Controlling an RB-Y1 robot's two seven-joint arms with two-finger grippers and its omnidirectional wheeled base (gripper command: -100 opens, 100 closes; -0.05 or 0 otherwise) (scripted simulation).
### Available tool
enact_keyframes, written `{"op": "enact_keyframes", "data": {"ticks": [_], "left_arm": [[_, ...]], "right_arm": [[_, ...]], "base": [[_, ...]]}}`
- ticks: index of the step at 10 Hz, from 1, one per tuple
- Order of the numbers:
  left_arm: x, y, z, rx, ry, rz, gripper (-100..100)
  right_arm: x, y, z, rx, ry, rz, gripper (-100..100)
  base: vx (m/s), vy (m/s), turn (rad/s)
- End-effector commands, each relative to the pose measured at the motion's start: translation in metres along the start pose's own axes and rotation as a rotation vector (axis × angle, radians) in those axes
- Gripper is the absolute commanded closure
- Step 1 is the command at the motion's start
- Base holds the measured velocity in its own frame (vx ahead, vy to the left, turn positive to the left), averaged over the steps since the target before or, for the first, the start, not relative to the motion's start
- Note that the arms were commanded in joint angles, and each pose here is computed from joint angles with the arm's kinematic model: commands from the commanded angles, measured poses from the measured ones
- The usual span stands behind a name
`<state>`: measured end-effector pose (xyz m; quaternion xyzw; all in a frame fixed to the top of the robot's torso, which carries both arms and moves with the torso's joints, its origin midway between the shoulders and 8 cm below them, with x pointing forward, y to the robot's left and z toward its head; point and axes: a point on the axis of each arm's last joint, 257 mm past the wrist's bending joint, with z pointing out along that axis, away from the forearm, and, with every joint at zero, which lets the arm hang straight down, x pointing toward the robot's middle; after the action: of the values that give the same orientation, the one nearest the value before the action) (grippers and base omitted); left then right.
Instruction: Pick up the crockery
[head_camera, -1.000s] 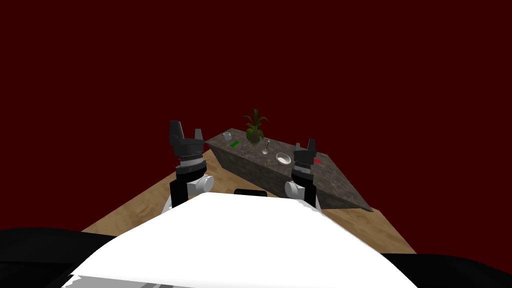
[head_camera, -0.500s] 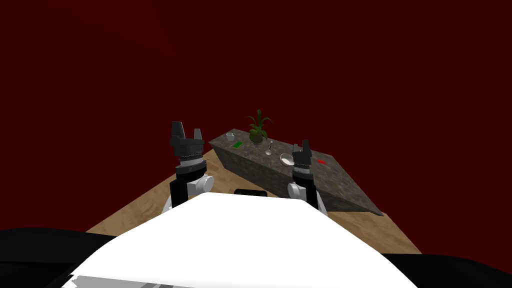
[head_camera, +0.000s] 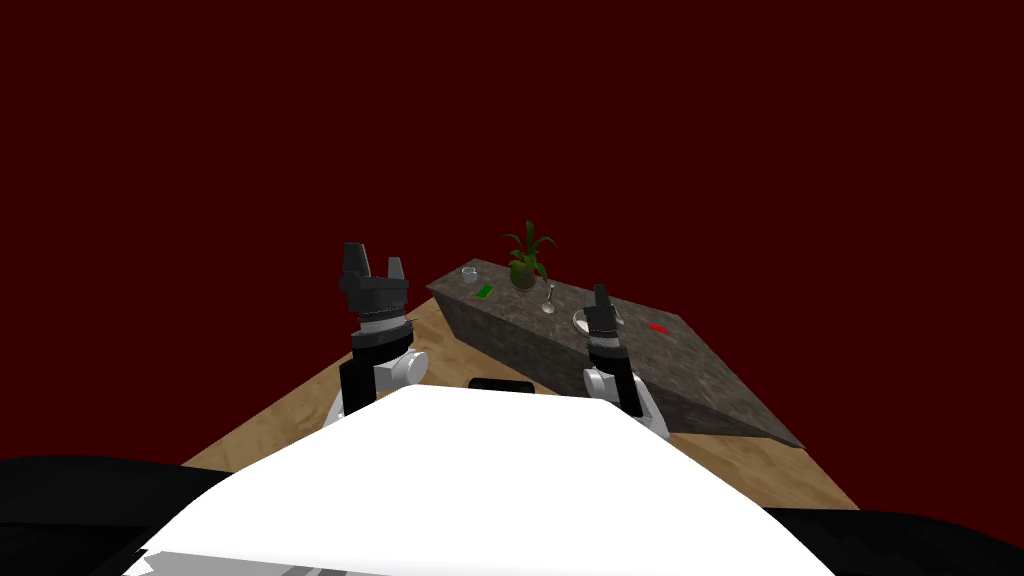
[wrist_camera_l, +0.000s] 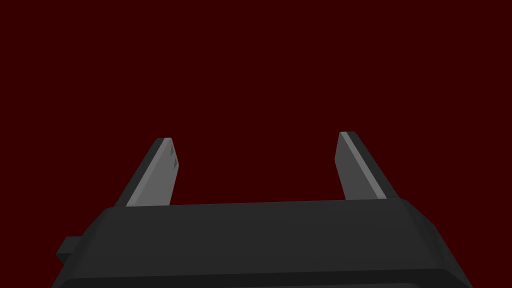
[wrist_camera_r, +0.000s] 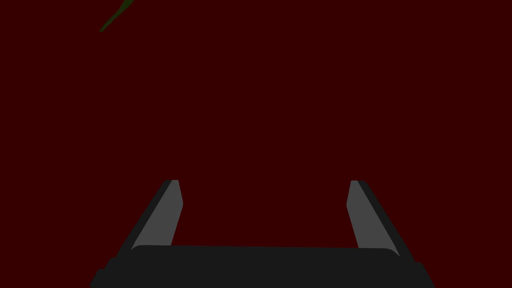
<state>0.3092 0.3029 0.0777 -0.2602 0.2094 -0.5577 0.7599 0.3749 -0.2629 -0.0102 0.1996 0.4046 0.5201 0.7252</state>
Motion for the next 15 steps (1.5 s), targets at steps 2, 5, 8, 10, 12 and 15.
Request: {"op": "enact_keyframes", "data": {"ticks": [2,5,8,10,12,15], "left_arm": [[0.000,0.000,0.000,0.000,0.000,0.000,0],[0.000,0.000,0.000,0.000,0.000,0.000,0],[0.000,0.000,0.000,0.000,0.000,0.000,0],[0.000,0.000,0.000,0.000,0.000,0.000,0],[0.000,0.000,0.000,0.000,0.000,0.000,0],[0.000,0.000,0.000,0.000,0.000,0.000,0]], "right_arm": [[0.005,-0.013,-0.005,0.006,0.074,-0.084,-100],[0.008,-0.032,-0.011,0.017,0.167,-0.200,-100],[0.008,-0.043,-0.015,0.018,0.231,-0.270,-100],[0.007,-0.054,-0.019,0.021,0.282,-0.332,-100],[0.004,-0.065,-0.023,0.024,0.334,-0.395,-100],[-0.003,-0.088,-0.032,0.032,0.430,-0.509,-100]], "base": [[0.039,0.130,0.029],[0.060,0.189,0.049],[0.031,0.158,0.029],[0.044,0.150,0.043],[0.031,0.141,0.042],[0.043,0.131,0.050]]}}
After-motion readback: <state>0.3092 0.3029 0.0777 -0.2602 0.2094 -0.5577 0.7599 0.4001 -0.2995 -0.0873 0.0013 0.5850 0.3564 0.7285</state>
